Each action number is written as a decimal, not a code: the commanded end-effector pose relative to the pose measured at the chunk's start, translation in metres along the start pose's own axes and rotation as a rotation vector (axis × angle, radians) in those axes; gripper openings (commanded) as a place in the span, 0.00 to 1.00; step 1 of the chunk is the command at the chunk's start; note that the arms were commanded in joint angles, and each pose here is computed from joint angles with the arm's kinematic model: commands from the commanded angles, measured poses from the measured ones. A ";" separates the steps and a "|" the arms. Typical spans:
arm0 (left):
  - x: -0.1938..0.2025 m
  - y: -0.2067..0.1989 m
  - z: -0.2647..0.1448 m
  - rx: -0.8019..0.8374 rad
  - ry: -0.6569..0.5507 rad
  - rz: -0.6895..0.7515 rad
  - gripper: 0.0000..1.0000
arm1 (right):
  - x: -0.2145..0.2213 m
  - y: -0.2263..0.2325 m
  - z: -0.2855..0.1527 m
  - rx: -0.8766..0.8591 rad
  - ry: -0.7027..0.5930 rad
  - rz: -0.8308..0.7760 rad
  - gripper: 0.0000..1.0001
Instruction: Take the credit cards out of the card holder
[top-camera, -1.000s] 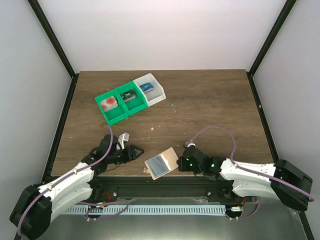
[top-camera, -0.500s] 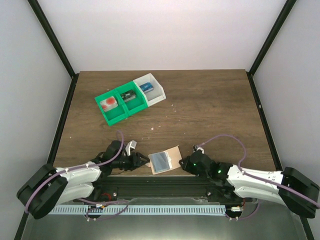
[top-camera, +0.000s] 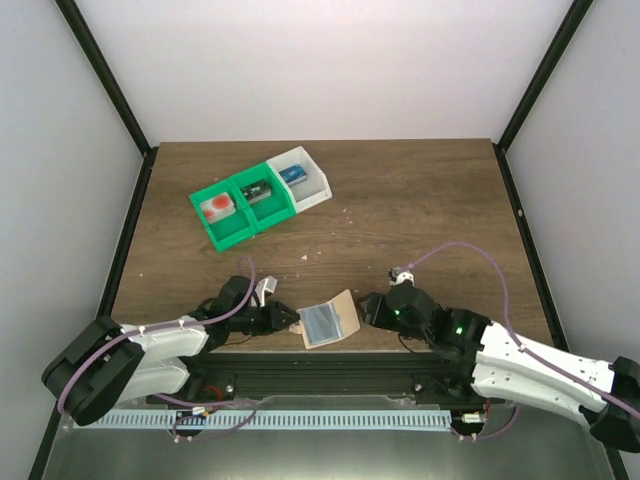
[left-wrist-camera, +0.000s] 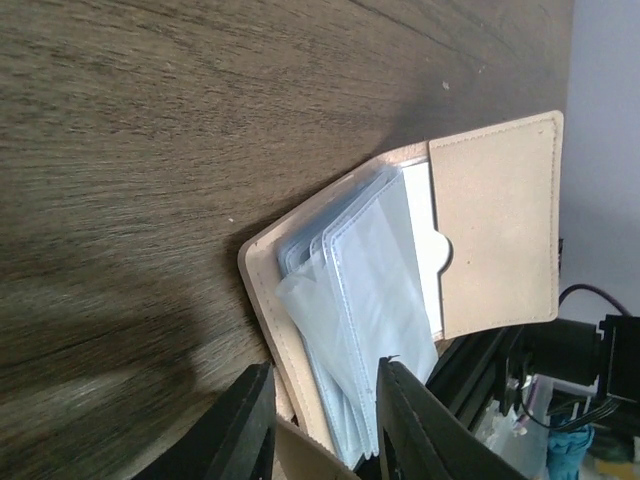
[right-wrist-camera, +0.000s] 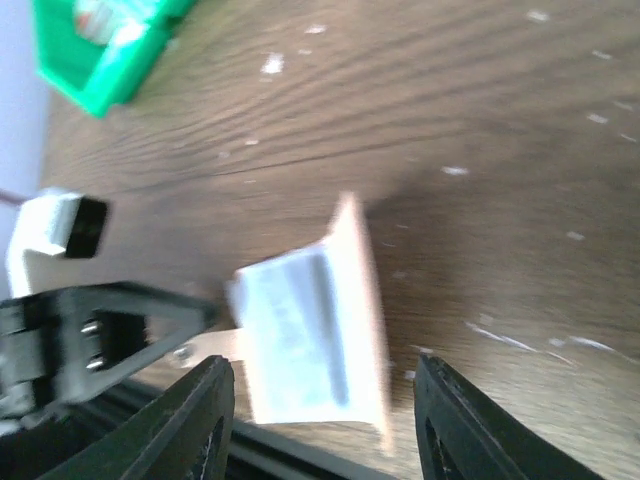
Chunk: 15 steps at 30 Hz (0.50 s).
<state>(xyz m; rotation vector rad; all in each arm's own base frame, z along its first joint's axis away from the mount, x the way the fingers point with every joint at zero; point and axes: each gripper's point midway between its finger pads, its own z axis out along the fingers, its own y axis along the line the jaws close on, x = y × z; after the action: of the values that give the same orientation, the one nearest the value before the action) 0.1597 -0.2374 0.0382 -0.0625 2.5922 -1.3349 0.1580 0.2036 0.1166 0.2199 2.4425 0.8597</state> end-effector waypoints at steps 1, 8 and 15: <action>-0.003 -0.005 0.001 -0.001 -0.002 0.032 0.30 | -0.002 0.060 -0.007 -0.180 0.052 -0.218 0.50; 0.007 0.003 -0.001 -0.027 0.031 0.016 0.45 | 0.034 0.069 0.047 -0.132 0.215 -0.318 0.51; 0.009 0.008 0.000 -0.042 0.037 0.006 0.44 | 0.048 0.048 0.082 -0.028 0.259 -0.369 0.58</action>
<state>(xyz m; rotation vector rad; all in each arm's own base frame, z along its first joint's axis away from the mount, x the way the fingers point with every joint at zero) 0.1543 -0.2341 0.0340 -0.0534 2.6349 -1.3031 0.1517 0.2806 0.0593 -0.3005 2.6549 0.7604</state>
